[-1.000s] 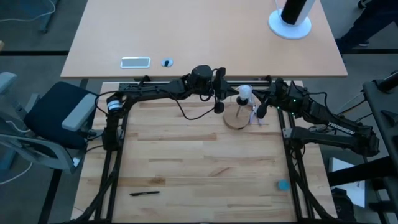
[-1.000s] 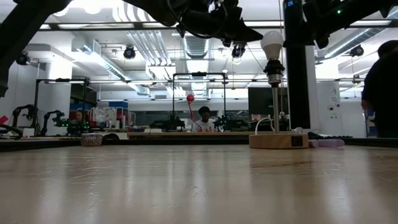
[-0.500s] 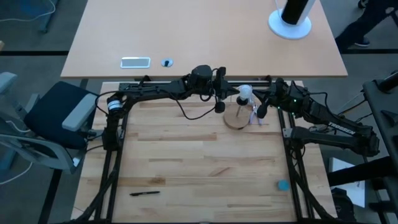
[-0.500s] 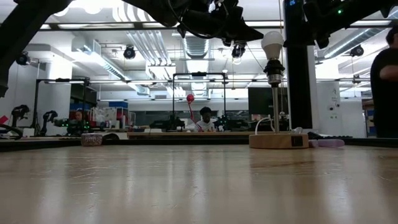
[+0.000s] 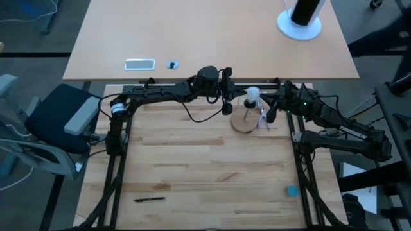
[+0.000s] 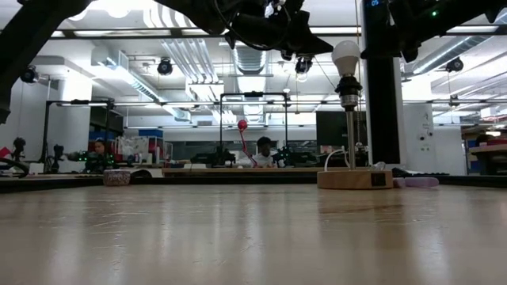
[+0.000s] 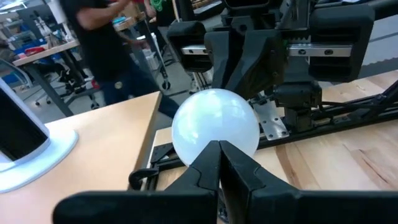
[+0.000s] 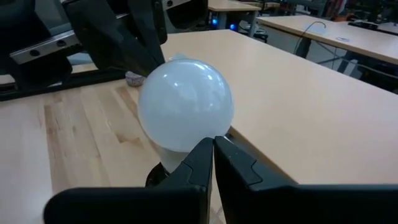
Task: Screw lightbulb
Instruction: Insert the lightbulb on the lamp
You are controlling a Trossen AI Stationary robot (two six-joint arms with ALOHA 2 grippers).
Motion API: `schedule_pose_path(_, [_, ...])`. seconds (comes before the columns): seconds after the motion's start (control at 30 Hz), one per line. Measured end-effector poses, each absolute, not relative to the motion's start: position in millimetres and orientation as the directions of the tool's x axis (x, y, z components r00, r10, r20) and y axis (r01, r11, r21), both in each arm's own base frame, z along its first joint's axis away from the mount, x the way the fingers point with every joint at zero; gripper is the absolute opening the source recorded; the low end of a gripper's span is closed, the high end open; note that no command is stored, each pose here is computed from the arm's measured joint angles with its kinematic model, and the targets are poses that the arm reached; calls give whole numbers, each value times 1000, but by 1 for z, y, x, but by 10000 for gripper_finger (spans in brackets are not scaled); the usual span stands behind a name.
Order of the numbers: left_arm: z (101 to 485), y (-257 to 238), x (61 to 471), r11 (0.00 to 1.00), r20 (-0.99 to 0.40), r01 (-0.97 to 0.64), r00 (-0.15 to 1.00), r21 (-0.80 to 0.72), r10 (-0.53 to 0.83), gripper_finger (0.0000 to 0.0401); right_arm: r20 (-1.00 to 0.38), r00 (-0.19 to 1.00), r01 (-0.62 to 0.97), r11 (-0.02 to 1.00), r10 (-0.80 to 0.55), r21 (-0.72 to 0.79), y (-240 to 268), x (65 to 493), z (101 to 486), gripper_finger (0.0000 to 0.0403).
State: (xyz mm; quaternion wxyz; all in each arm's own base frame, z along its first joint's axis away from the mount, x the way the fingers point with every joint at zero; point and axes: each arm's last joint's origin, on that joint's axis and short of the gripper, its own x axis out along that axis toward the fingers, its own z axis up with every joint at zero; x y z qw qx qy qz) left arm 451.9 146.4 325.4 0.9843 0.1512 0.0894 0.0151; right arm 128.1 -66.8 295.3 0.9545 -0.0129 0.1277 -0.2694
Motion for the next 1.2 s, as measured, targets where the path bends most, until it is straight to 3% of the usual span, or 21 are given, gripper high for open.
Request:
schedule_pose_path(0.57, [322, 149, 452, 961, -188, -6, 980, 276, 60, 0, -280, 822, 505, 862, -495, -41, -64, 125, 292, 13])
schedule_pose_path(0.87, [328, 143, 443, 969, -251, 27, 967, 245, 37, 0, -265, 770, 577, 811, -580, -99, -66, 121, 293, 13])
schedule_pose_path(1.2, [332, 139, 448, 963, -193, 45, 981, 268, 8, 0, -226, 781, 564, 813, -582, -143, -67, 124, 297, 13])
